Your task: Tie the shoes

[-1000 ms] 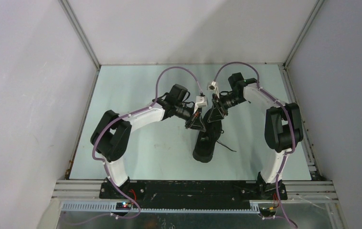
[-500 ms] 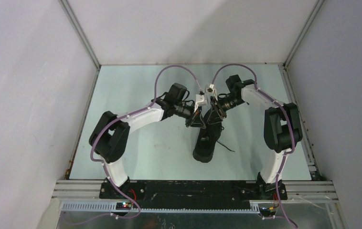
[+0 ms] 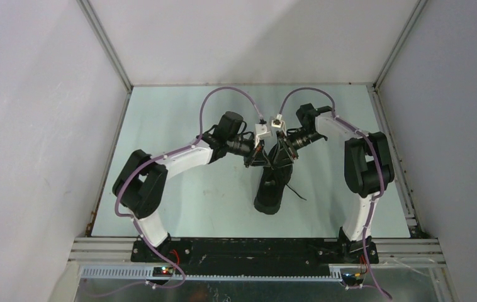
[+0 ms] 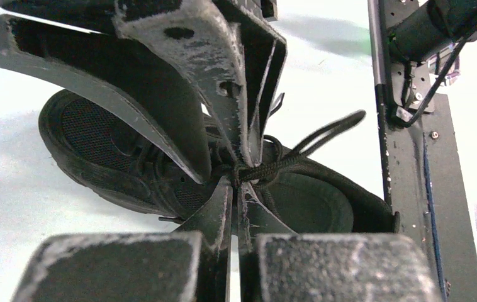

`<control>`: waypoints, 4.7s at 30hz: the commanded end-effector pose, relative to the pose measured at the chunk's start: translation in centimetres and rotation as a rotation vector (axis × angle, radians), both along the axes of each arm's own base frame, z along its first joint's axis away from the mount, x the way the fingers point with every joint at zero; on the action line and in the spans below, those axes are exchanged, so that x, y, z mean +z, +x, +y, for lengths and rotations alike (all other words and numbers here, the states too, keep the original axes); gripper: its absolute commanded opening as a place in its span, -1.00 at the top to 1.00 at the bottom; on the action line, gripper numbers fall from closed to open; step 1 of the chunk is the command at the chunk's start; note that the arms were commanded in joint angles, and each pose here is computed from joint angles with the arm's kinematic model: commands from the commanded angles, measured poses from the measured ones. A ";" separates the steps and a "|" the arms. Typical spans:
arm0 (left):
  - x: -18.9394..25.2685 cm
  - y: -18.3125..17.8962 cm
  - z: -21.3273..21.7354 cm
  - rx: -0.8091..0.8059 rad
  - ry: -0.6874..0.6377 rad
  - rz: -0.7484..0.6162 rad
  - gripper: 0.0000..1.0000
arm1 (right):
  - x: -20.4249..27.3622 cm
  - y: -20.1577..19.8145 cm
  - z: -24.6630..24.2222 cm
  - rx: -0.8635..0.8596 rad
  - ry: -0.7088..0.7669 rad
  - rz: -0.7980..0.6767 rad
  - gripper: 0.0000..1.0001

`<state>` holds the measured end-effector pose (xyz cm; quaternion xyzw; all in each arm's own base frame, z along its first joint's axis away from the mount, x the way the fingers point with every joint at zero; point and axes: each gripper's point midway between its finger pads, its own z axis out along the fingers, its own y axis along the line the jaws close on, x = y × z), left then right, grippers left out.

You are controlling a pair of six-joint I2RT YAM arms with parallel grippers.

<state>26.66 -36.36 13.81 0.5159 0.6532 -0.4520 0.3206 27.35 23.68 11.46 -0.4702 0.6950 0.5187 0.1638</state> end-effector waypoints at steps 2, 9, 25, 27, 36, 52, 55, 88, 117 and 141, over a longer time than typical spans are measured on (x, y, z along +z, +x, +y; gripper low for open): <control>2.3 1.3 -0.3 0.032 -0.039 -0.109 1.00 | 1.5 -0.4 0.7 0.021 0.084 0.052 0.23; 2.2 1.3 -1.0 0.044 -0.044 -0.102 1.00 | 1.9 0.0 0.6 0.010 0.119 0.085 0.20; 2.7 0.3 -1.3 0.019 -0.068 -0.069 1.00 | 1.8 0.0 0.8 -0.014 0.138 0.142 0.25; 2.8 -0.1 -1.4 0.009 -0.077 -0.055 1.00 | 1.7 0.0 0.8 -0.022 0.136 0.140 0.31; 2.7 -0.3 -1.3 0.003 -0.077 -0.044 0.99 | 2.0 1.0 0.3 -0.065 0.154 0.151 0.89; 2.9 0.8 -0.7 0.076 -0.033 -0.084 -0.05 | 2.2 2.1 -1.2 -0.155 0.123 0.135 1.00; 3.8 1.9 0.1 0.102 0.016 -0.160 -0.13 | 2.2 1.9 -1.2 -0.154 0.115 0.147 1.00; 2.8 -2.5 -6.7 -0.567 0.446 -1.114 -0.16 | 1.8 2.0 -1.5 -0.191 0.074 0.207 1.00; 4.0 -1.3 -5.5 -0.352 0.499 -1.079 1.00 | 1.4 2.0 -2.2 -0.211 0.049 0.219 1.00; -0.1 -0.2 5.2 0.023 0.451 -0.542 1.00 | 1.0 0.2 -7.4 -0.400 -0.142 0.183 1.00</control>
